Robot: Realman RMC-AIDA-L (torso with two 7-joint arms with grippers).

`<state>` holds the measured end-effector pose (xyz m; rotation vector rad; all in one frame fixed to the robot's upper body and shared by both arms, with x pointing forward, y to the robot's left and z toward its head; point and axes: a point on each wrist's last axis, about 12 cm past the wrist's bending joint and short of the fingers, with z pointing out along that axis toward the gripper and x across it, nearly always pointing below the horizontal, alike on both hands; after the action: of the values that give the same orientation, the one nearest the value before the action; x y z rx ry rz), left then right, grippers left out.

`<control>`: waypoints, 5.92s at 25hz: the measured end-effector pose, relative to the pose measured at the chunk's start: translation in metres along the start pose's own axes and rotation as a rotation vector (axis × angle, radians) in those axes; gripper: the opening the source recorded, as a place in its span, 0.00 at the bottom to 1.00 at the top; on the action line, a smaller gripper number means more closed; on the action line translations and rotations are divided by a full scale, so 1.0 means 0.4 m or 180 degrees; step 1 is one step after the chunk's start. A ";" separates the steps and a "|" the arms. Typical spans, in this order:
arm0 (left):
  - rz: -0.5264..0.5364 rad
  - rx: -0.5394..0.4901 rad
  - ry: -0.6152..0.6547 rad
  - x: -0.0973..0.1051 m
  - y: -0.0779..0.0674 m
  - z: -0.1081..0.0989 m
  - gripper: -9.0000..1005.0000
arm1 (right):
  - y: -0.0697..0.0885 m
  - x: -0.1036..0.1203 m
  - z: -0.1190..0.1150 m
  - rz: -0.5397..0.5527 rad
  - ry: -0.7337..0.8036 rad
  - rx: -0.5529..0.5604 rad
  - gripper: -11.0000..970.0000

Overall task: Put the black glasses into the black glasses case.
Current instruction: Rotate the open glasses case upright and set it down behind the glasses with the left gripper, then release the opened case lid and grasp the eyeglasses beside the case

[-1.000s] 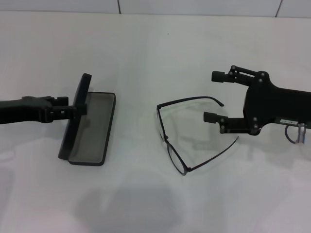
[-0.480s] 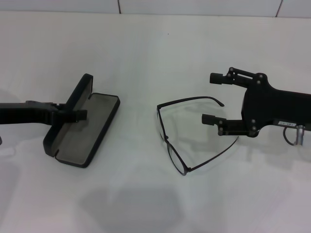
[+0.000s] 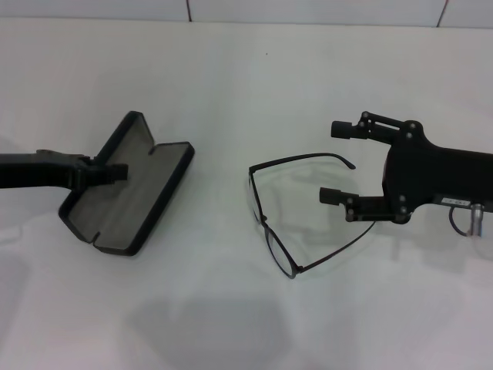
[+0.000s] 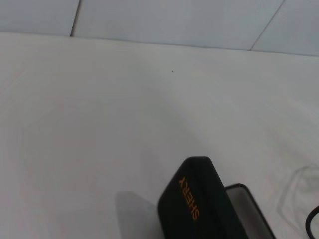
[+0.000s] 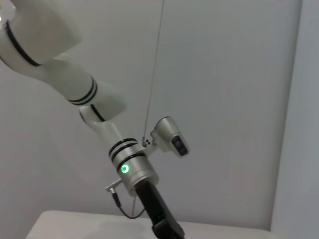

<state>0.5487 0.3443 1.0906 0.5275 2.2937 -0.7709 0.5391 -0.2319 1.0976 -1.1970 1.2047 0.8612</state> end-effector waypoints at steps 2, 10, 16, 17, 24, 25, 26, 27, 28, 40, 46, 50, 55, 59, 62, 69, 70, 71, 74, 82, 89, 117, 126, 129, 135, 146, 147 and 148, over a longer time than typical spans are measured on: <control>0.0052 -0.0005 -0.0005 -0.004 0.000 0.001 0.54 | 0.004 -0.002 0.000 -0.0040 -0.0021 -0.0036 0.85; 0.0295 -0.0132 -0.0034 -0.045 0.009 0.010 0.22 | 0.035 0.000 0.002 -0.0150 -0.0014 -0.0354 0.85; 0.0848 -0.0112 -0.0176 -0.133 -0.008 0.040 0.21 | 0.062 0.007 0.007 -0.0239 0.0077 -0.0667 0.85; 0.0995 -0.0120 -0.0233 -0.157 -0.013 0.050 0.21 | 0.065 0.008 0.008 -0.0243 0.0082 -0.0698 0.85; 0.2410 0.0047 -0.0319 -0.300 -0.087 0.175 0.21 | 0.078 0.018 0.005 -0.0339 0.0076 -0.0716 0.85; 0.2578 0.0070 -0.0287 -0.311 -0.101 0.194 0.21 | 0.080 0.020 0.004 -0.0351 0.0072 -0.0707 0.85; 0.2766 0.0105 -0.0239 -0.318 -0.117 0.215 0.21 | 0.082 0.021 0.002 -0.0355 0.0070 -0.0699 0.85; 0.2928 0.0151 -0.0230 -0.333 -0.137 0.236 0.21 | 0.085 0.023 -0.001 -0.0355 0.0067 -0.0681 0.85; 0.3036 0.0187 -0.0220 -0.339 -0.150 0.250 0.21 | 0.087 0.024 -0.004 -0.0354 0.0068 -0.0666 0.85; 0.3576 0.0428 -0.0235 -0.328 -0.206 0.324 0.21 | 0.101 0.034 -0.021 -0.0309 0.0074 -0.0598 0.85; 0.3617 0.0350 -0.0186 -0.313 -0.203 0.343 0.21 | 0.102 0.034 -0.019 -0.0307 0.0066 -0.0601 0.85; 0.3620 0.0419 -0.0114 -0.292 -0.200 0.344 0.23 | 0.103 0.034 -0.017 -0.0304 0.0059 -0.0604 0.85; 0.3662 0.0583 -0.0017 -0.272 -0.205 0.343 0.26 | 0.105 0.034 -0.016 -0.0302 0.0056 -0.0612 0.85; 0.3619 0.0631 -0.0012 -0.260 -0.208 0.345 0.30 | 0.111 0.036 -0.018 -0.0275 0.0052 -0.0614 0.85; 0.3543 0.0647 -0.0015 -0.260 -0.211 0.347 0.32 | 0.116 0.036 -0.022 -0.0251 0.0033 -0.0610 0.85; 0.3449 0.0838 0.0071 -0.273 -0.231 0.346 0.37 | 0.119 0.039 -0.029 -0.0224 0.0022 -0.0550 0.85; 0.3430 0.0879 0.0008 -0.275 -0.235 0.343 0.38 | 0.119 0.039 -0.029 -0.0222 0.0020 -0.0537 0.85; 0.3401 0.0920 -0.0072 -0.276 -0.238 0.339 0.40 | 0.118 0.039 -0.029 -0.0217 0.0013 -0.0513 0.85; 0.3191 0.1015 -0.0527 -0.276 -0.237 0.313 0.43 | 0.108 0.032 -0.028 -0.0203 -0.0085 -0.0364 0.85; 0.2234 0.0733 -0.2022 -0.143 -0.190 0.230 0.49 | 0.046 -0.019 -0.026 -0.0526 -0.0177 -0.0202 0.85; 0.1207 0.0238 -0.2715 0.002 -0.146 0.164 0.49 | -0.073 -0.104 0.042 -0.0660 0.0558 -0.0249 0.85; 0.1191 0.0255 -0.2436 -0.005 -0.150 0.200 0.49 | -0.110 -0.382 0.306 0.1737 0.3227 0.0003 0.85; 0.1276 0.0174 -0.2409 -0.012 -0.143 0.201 0.49 | -0.105 -0.358 0.357 0.1977 0.3467 0.0030 0.85; 0.1252 0.0139 -0.2409 -0.007 -0.139 0.199 0.49 | -0.114 -0.353 0.363 0.2096 0.3421 0.0023 0.85; 0.1276 0.0075 -0.2382 0.002 -0.136 0.200 0.49 | -0.127 -0.305 0.396 0.2366 0.3547 0.0013 0.85; 0.1333 0.0088 -0.2381 -0.001 -0.142 0.206 0.49 | -0.105 -0.254 0.416 0.2396 0.3663 -0.0015 0.85; 0.1335 0.0090 -0.2380 -0.001 -0.142 0.206 0.49 | -0.100 -0.249 0.419 0.2384 0.3672 -0.0022 0.85; 0.1335 0.0092 -0.2380 -0.001 -0.143 0.207 0.49 | -0.097 -0.245 0.421 0.2372 0.3678 -0.0027 0.85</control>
<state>0.5554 0.2481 1.0620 0.5836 1.4253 -0.6454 0.5940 -0.0661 1.1923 -1.2749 2.6956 0.6511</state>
